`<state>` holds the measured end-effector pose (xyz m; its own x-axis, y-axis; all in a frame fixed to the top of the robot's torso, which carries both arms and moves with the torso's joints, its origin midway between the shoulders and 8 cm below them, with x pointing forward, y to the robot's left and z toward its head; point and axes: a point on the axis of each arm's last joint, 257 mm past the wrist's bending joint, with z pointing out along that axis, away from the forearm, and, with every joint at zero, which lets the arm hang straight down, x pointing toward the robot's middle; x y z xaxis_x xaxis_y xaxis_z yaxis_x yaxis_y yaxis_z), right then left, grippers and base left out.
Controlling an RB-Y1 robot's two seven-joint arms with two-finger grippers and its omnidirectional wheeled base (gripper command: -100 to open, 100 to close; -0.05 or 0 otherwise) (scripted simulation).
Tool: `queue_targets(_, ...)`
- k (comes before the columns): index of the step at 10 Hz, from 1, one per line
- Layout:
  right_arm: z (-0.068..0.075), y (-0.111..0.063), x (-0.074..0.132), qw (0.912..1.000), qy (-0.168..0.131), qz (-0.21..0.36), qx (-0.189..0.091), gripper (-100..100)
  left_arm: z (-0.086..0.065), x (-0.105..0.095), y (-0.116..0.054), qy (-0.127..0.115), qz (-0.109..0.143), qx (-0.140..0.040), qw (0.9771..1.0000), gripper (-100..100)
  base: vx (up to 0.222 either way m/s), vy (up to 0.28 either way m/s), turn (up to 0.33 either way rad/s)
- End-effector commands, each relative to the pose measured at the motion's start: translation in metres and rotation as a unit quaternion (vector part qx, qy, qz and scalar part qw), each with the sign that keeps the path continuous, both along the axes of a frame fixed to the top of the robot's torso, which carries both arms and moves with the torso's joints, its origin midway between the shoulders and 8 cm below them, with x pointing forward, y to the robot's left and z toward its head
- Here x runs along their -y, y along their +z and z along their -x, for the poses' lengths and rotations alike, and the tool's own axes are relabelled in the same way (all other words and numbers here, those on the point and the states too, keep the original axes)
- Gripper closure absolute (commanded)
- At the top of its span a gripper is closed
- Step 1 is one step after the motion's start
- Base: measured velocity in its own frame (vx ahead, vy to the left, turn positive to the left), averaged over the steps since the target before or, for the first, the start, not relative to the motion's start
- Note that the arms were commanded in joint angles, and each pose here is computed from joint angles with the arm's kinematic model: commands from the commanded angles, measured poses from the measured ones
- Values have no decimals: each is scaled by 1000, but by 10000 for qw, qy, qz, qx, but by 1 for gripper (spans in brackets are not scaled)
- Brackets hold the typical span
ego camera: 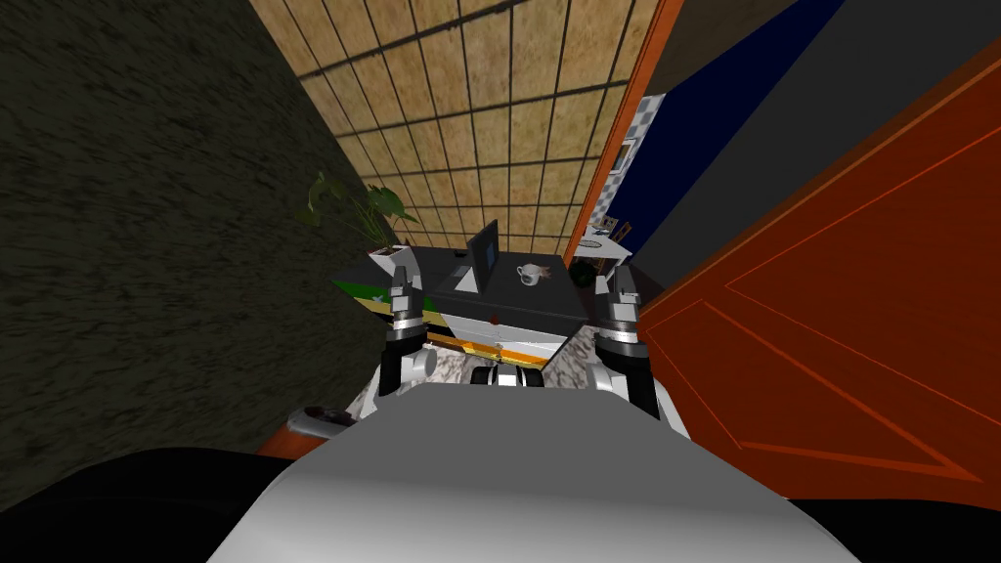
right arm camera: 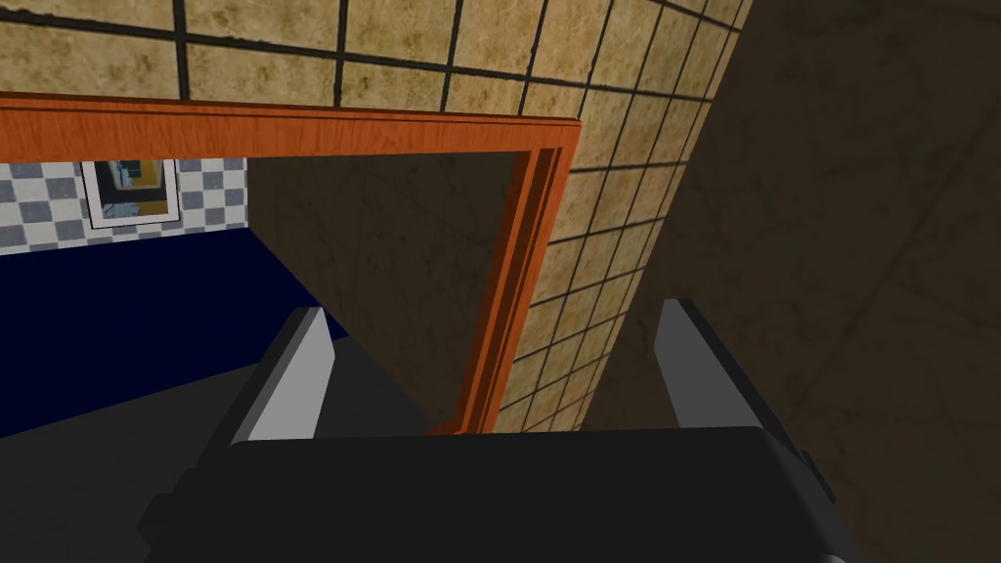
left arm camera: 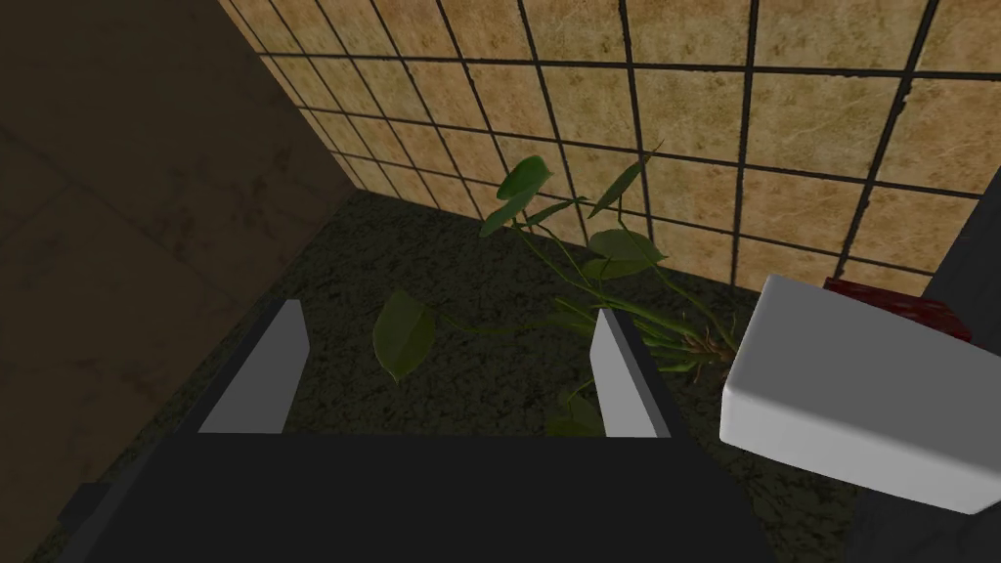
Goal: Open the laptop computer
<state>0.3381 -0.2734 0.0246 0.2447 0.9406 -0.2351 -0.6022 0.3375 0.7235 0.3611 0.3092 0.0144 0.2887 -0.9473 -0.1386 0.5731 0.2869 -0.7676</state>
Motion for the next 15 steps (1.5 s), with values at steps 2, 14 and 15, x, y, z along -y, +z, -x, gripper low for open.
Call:
queue_targets(2, 0, 0, 0, 10000, 0, -1, -2, 0, -2, 5, 2, -125, -220, -79, 9996, -100, -67, 4, -40)
queue_targets(14, 0, 0, 0, 10000, 0, -1, -3, 0, -11, 19, 5, -685, -399, -740, 9941, -100, -83, -24, -56)
queue_targets(15, 0, 0, 0, 10000, 0, -1, -3, 0, -12, 19, 3, -713, -373, -826, 9933, -100, -60, -35, -66)
